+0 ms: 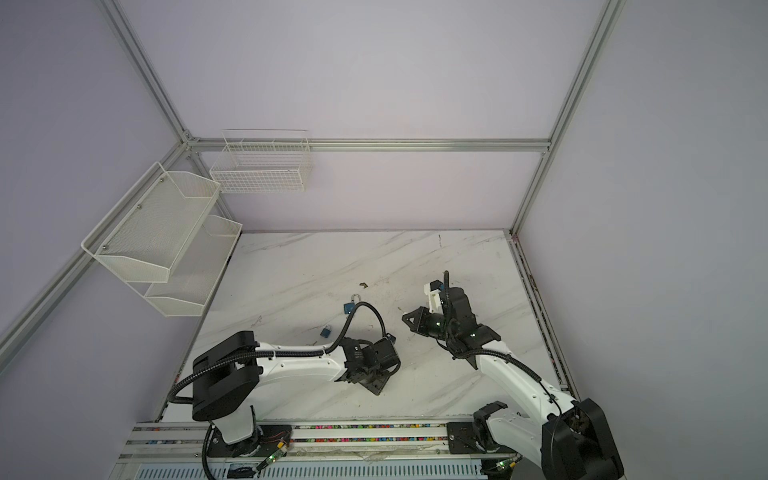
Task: Unlock with the key
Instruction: 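Close the left gripper on the black padlock's body, then lift the black padlock with the left gripper toward the right gripper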
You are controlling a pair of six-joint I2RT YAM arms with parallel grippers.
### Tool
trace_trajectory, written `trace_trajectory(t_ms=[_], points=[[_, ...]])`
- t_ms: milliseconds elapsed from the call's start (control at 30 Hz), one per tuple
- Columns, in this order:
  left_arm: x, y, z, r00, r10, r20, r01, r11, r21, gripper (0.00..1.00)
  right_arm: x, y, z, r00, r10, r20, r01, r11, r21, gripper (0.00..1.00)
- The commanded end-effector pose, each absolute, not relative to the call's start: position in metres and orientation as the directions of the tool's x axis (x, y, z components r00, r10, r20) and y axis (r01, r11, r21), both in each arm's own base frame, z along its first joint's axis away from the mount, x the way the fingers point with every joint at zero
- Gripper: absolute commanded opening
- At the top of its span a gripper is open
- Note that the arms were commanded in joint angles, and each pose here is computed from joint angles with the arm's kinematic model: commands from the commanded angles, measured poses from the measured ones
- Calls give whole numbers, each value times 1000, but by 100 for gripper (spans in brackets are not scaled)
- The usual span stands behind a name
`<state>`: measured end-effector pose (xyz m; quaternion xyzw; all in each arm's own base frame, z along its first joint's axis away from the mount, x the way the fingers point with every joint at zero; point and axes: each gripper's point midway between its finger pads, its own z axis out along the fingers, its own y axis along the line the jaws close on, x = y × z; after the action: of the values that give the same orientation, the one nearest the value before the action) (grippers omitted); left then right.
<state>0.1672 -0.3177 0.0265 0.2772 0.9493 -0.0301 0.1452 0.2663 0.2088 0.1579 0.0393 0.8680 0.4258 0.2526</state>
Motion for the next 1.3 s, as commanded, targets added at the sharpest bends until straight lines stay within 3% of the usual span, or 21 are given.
trace_trajectory(t_ms=[0,300,933,1267], points=[[178,-330,44,-825,462,-326,476,878,41,61,269,210,164,-866,270,-421,-170,632,756,0],[184,-325,42,-865,373,-335,375,925,59,54,269,210,168,-863,259,-433,-191,627,755,0],[185,-329,38,-874,367,-319,365,928,67,38,267,208,169,-860,254,-442,-203,625,754,0],[189,-328,52,-879,321,-352,326,944,48,21,268,207,176,-851,255,-459,-215,629,747,0]])
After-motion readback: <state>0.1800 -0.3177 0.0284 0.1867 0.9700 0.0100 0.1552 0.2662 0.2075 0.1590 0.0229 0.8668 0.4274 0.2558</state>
